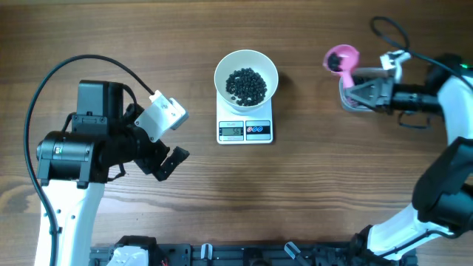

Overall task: Scoop item into bowl and weigh 150g on scale
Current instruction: 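Lift the filled scoop and carry it left over the white bowl, then tilt the scoop with the right gripper to pour beans into the bowl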

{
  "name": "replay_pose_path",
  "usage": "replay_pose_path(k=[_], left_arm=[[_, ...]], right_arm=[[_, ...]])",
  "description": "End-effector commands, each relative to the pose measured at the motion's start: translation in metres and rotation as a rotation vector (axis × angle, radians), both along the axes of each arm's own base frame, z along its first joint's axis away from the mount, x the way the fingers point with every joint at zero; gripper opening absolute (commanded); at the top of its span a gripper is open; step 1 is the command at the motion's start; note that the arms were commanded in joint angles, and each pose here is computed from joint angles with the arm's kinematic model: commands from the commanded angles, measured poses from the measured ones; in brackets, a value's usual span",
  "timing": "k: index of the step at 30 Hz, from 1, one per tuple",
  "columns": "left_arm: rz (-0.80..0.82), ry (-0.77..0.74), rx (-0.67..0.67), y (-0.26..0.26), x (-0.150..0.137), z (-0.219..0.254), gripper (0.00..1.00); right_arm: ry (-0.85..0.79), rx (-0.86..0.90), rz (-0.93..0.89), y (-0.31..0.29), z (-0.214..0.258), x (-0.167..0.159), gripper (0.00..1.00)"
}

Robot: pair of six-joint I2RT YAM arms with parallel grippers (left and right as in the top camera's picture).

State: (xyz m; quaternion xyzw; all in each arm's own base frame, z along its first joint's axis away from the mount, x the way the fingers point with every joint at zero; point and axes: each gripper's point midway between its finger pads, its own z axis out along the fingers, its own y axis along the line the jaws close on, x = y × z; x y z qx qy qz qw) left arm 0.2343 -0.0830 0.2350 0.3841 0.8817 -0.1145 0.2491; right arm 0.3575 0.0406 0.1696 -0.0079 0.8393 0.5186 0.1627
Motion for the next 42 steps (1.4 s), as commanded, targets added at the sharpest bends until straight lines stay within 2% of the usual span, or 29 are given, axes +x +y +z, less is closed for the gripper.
replay_pose_path(k=[1,7,15,23,27,30,42], left_arm=[[0.001,-0.012,-0.023,-0.002,-0.001,0.005,1.0],[0.001,-0.012,-0.023,-0.002,-0.001,0.005,1.0],[0.0,-0.013,-0.023,-0.002,-0.001,0.005,1.0],[0.0,-0.013,-0.023,-0.002,-0.001,0.005,1.0],[0.001,-0.012,-0.023,-0.002,-0.001,0.005,1.0],[0.001,-0.012,-0.023,-0.002,-0.001,0.005,1.0],[0.001,-0.012,-0.023,-0.002,-0.001,0.005,1.0]], right_arm=[[-0.039,0.082,0.097,0.039,0.011,-0.001,0.04],[-0.08,0.046,0.229,0.088,0.024,-0.002,0.05],[-0.15,-0.238,0.322,0.129,0.003,0.008,0.05],[-0.191,-0.551,0.369,0.142,-0.03,0.01,0.05],[-0.234,-0.651,0.391,0.149,-0.03,0.01,0.05],[-0.284,-0.818,0.386,0.146,-0.031,0.015,0.04],[-0.466,-1.229,0.384,0.142,-0.028,0.033,0.04]])
